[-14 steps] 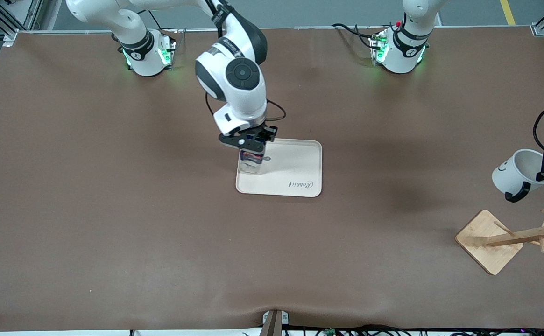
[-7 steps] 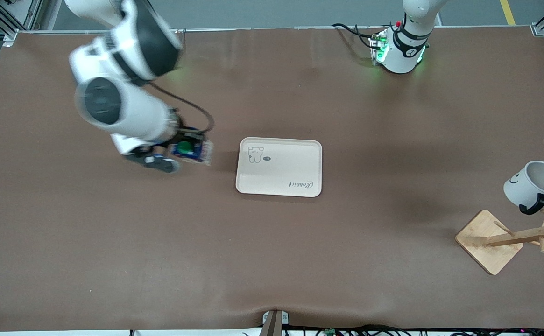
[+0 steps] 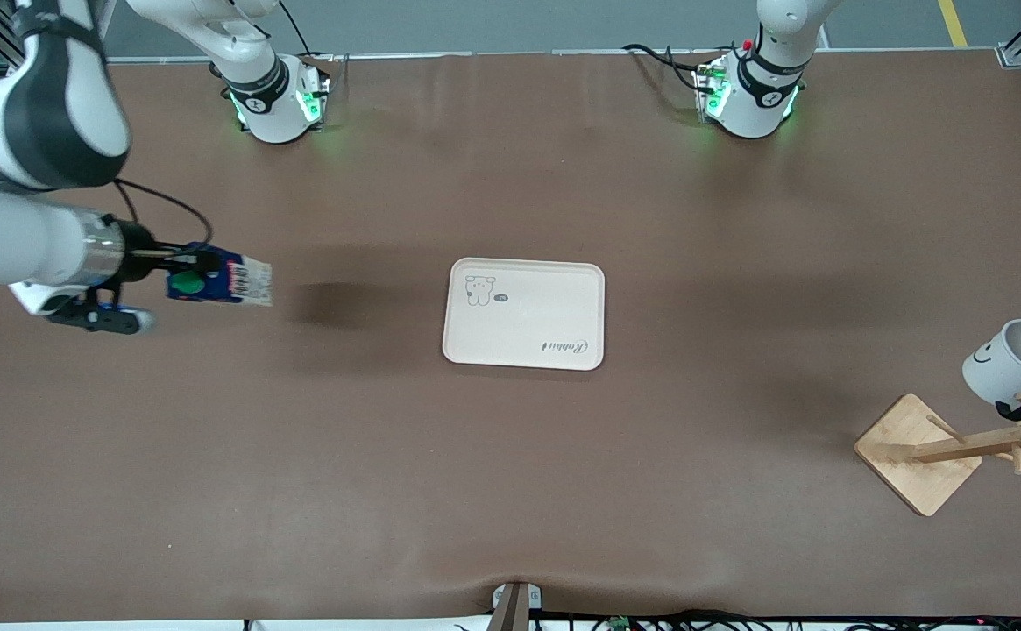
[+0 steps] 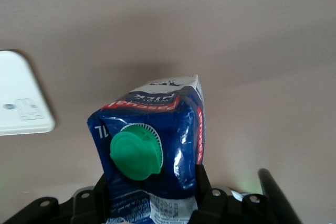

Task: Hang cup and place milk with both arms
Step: 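Carry the mug toward the stand while the right gripper lifts the milk, then hang the mug handle on a stand peg while the right gripper lowers milk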

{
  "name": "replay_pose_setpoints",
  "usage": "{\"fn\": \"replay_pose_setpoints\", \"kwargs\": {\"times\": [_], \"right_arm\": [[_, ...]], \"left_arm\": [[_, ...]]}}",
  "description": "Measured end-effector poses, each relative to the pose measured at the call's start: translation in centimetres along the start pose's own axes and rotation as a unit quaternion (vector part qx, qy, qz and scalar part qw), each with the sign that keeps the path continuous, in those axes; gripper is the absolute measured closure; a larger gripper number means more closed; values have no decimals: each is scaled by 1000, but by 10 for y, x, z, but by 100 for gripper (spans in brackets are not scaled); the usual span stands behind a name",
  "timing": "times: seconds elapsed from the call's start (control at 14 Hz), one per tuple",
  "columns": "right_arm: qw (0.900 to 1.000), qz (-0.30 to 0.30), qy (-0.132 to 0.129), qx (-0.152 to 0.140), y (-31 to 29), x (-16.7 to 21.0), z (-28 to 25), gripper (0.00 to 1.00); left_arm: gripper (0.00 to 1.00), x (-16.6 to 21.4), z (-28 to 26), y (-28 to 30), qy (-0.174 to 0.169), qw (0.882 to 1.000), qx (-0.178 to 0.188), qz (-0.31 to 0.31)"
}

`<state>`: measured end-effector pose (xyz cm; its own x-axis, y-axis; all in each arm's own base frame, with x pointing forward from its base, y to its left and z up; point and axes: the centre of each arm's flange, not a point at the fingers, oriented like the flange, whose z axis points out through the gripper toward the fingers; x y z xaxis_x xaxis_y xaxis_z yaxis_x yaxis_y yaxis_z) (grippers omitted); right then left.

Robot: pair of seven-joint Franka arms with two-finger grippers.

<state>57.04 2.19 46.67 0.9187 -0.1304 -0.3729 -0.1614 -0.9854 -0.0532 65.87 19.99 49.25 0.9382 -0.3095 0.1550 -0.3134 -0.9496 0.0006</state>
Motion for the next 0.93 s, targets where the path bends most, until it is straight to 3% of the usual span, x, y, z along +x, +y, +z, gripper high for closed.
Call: {"fn": "replay_pose_setpoints", "kwargs": {"times": [0.36,0.79,0.93], "right_arm": [[1000,-12,17,16,86,21,59,37],[999,-19,40,25,132,23,118,37],[998,-10,45,32,146,21,125,37]], "left_arm": [[90,-3,15,-16,12,1000,-1,-11],[31,16,-8,7,33,998,-1,-53],[12,21,-22,26,26,997,-5,-66]]}}
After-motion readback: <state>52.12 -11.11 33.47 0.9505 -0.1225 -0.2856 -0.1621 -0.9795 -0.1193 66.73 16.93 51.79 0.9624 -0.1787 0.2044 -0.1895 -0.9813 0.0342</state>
